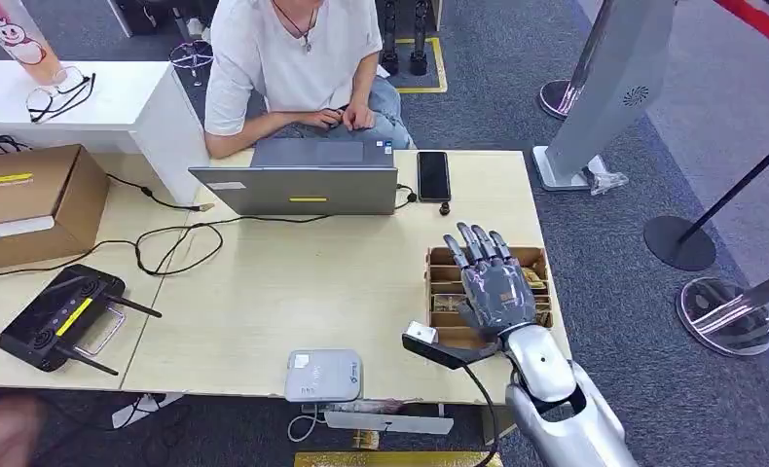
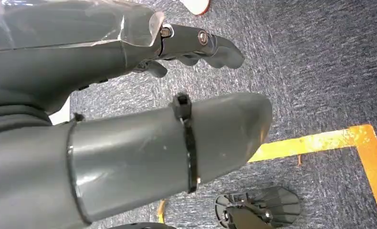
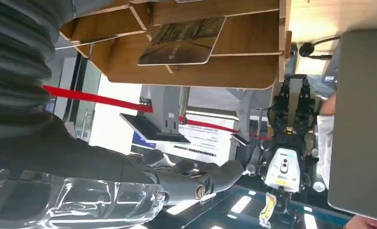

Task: Pass the card to the sensor for recognition and then transmit it.

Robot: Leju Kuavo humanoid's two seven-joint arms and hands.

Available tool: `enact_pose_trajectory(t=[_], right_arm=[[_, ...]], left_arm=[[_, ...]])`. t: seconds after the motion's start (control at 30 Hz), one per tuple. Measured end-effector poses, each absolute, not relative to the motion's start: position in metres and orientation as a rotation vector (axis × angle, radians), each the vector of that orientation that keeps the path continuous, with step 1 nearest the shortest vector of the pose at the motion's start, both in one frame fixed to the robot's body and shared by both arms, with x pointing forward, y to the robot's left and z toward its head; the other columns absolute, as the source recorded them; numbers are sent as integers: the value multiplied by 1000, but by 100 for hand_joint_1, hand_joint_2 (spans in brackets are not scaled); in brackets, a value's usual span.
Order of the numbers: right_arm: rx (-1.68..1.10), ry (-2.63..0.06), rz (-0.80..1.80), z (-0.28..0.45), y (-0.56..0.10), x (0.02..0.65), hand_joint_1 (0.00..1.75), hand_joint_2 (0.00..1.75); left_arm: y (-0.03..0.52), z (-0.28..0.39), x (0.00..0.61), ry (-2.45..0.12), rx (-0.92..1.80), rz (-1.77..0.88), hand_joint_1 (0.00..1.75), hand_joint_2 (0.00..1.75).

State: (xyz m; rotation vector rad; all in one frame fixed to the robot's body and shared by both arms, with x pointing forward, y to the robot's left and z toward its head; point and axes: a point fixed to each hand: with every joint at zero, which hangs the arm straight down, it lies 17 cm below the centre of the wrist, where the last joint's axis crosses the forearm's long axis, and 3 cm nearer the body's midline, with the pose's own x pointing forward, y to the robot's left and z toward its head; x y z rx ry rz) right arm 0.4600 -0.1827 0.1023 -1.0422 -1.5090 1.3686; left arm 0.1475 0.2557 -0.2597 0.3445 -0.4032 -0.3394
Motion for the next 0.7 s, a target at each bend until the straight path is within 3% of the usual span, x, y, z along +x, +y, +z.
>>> enact_pose_trajectory(t=[0.27,0.33,0.7], right_arm=[[-1062,-1475,1365,96,-189,465,0,175],[-1064,-1468,1365,95,-191,467,16,175],[-1084,-1441,1372,90,-195,469,17,175]], left_arm=[[256,-260,147,-400,346,-337,0,0],[257,-260,147,-398,346,-332,0,0],[257,-260,146,-394,346,-319,0,0]])
